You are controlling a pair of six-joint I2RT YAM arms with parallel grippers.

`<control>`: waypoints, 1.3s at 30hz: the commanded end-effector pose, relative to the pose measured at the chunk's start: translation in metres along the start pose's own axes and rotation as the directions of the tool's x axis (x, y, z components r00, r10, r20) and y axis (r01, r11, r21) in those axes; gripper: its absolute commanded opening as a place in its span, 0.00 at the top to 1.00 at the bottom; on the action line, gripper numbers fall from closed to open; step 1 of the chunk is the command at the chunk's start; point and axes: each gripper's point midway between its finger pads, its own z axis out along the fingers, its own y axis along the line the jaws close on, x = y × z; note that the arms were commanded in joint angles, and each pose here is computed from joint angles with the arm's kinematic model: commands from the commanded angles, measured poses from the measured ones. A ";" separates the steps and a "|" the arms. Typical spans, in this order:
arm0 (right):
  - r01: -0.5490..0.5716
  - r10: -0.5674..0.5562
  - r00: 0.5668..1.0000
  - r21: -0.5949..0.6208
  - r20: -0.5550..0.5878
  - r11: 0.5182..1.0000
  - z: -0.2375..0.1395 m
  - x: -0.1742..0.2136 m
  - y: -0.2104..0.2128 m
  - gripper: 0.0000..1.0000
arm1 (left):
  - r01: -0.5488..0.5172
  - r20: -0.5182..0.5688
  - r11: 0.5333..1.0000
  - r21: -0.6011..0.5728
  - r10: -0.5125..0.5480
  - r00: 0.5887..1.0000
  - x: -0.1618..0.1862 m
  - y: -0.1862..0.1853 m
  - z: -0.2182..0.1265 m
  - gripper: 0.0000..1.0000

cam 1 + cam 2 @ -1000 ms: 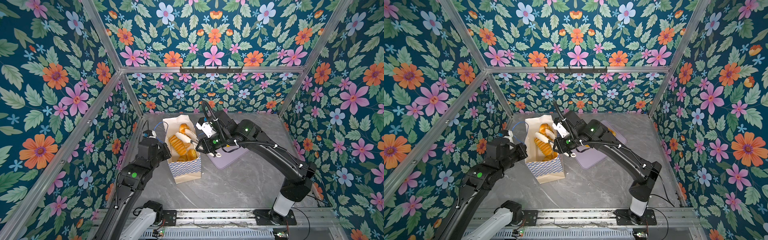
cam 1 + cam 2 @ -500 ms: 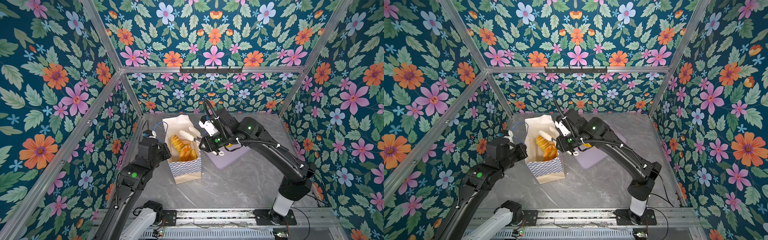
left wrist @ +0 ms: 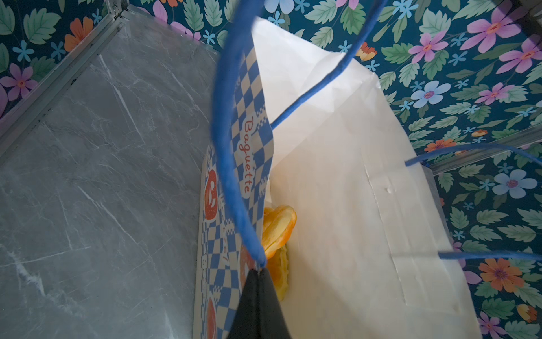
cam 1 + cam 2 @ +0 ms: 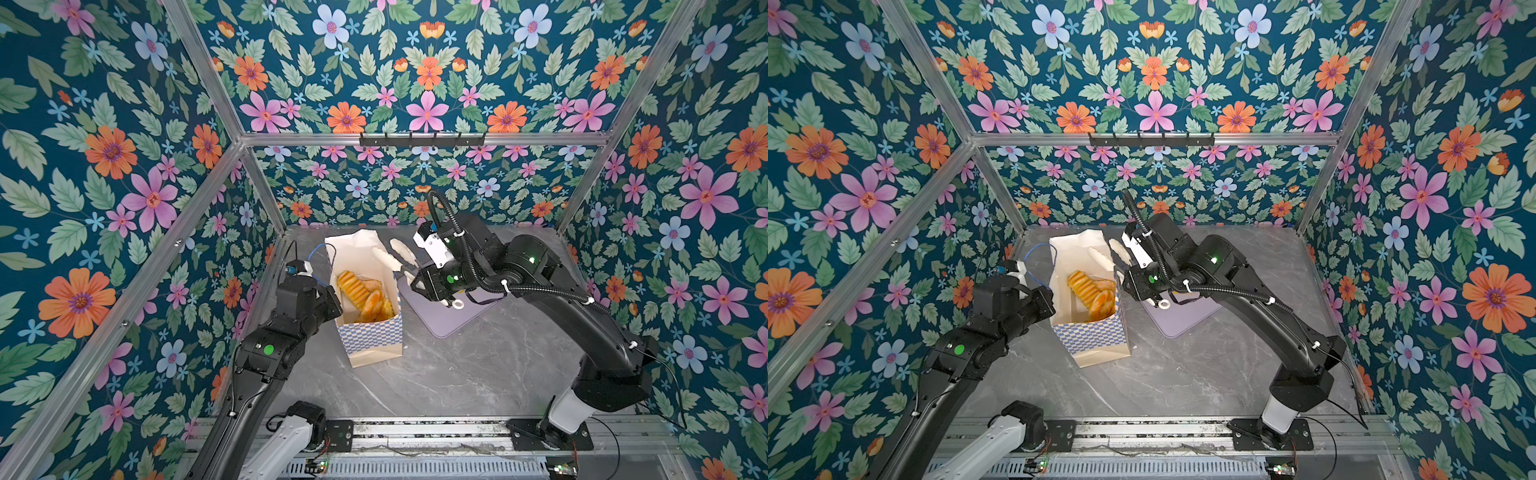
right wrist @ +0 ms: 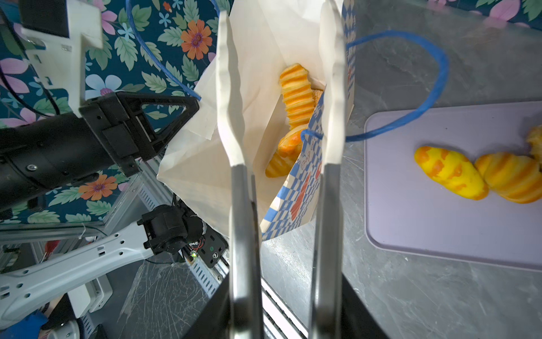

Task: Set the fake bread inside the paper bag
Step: 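Raise the tongs out of the bag and move them over the tray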

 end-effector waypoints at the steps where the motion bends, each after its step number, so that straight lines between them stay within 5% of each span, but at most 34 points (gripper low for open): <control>1: 0.022 -0.027 0.996 0.049 0.088 0.999 -0.020 -0.013 -0.008 0.55 | -0.005 0.014 1.000 0.000 0.005 1.000 -0.004 -0.001 -0.001 0.97; 27: -0.212 0.186 0.955 0.095 0.229 0.973 -0.062 -0.014 -0.090 0.56 | -0.005 0.018 1.000 0.006 0.004 1.000 -0.006 -0.002 -0.003 0.97; 39: -0.545 0.534 0.810 -0.026 0.244 0.838 -0.047 0.015 -0.180 0.56 | -0.004 0.016 1.000 0.006 0.004 1.000 -0.004 -0.002 -0.004 0.97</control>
